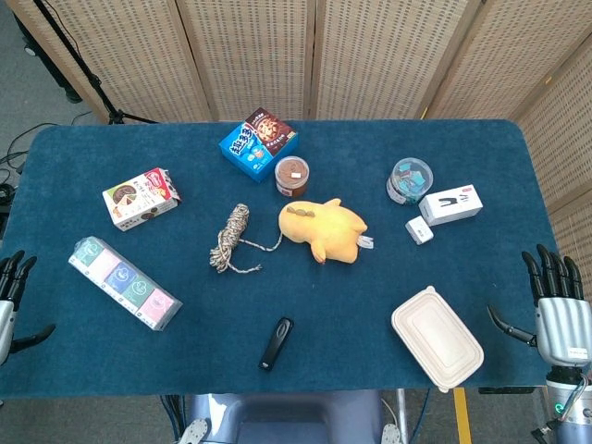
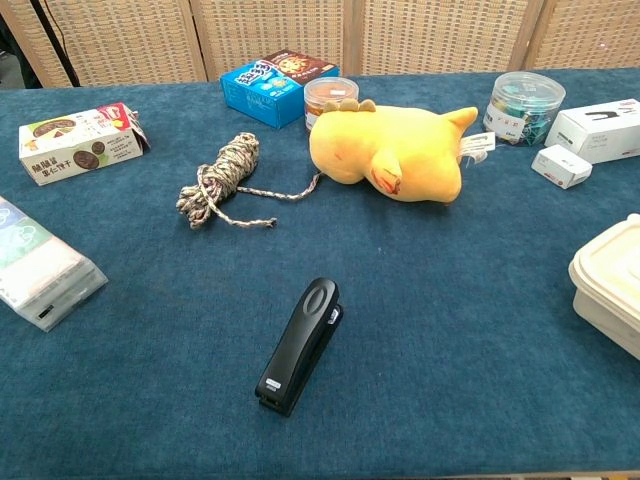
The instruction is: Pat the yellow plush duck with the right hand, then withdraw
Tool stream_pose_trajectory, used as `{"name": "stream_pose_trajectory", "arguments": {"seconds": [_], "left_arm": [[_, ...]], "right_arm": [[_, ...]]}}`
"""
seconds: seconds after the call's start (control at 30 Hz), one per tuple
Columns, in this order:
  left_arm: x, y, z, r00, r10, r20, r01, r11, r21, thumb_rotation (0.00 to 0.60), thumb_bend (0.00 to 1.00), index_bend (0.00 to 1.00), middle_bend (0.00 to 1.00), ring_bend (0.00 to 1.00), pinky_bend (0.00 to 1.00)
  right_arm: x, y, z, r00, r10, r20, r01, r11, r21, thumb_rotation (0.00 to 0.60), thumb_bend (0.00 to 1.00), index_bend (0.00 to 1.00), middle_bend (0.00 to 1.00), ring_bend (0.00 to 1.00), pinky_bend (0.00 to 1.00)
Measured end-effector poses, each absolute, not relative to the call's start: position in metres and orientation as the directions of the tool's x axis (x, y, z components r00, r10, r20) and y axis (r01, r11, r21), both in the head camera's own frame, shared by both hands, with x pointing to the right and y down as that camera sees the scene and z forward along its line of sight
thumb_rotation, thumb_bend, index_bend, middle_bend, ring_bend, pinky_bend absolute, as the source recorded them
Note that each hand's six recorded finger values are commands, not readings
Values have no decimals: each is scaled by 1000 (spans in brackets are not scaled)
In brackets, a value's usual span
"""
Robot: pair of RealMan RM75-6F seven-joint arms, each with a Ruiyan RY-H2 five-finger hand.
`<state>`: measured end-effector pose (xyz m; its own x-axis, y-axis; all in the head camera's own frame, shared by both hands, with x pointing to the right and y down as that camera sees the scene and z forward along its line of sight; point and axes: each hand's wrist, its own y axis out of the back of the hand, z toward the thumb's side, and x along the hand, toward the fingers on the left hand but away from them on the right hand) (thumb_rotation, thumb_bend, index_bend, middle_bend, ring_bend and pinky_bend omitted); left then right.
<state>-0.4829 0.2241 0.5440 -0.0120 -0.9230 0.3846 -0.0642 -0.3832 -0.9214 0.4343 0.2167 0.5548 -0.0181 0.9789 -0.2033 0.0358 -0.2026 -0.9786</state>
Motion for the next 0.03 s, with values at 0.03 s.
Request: {"name": "stream_pose_trajectory", "arguments": {"seconds": [0.03], "left_arm": [[-483, 224, 544, -13, -923, 384, -63, -382, -922, 600, 0, 0, 0, 0, 0]], "right_arm": [[434, 217, 554, -15, 979, -202, 38, -201, -979, 89, 365, 0, 0, 0, 0]]}}
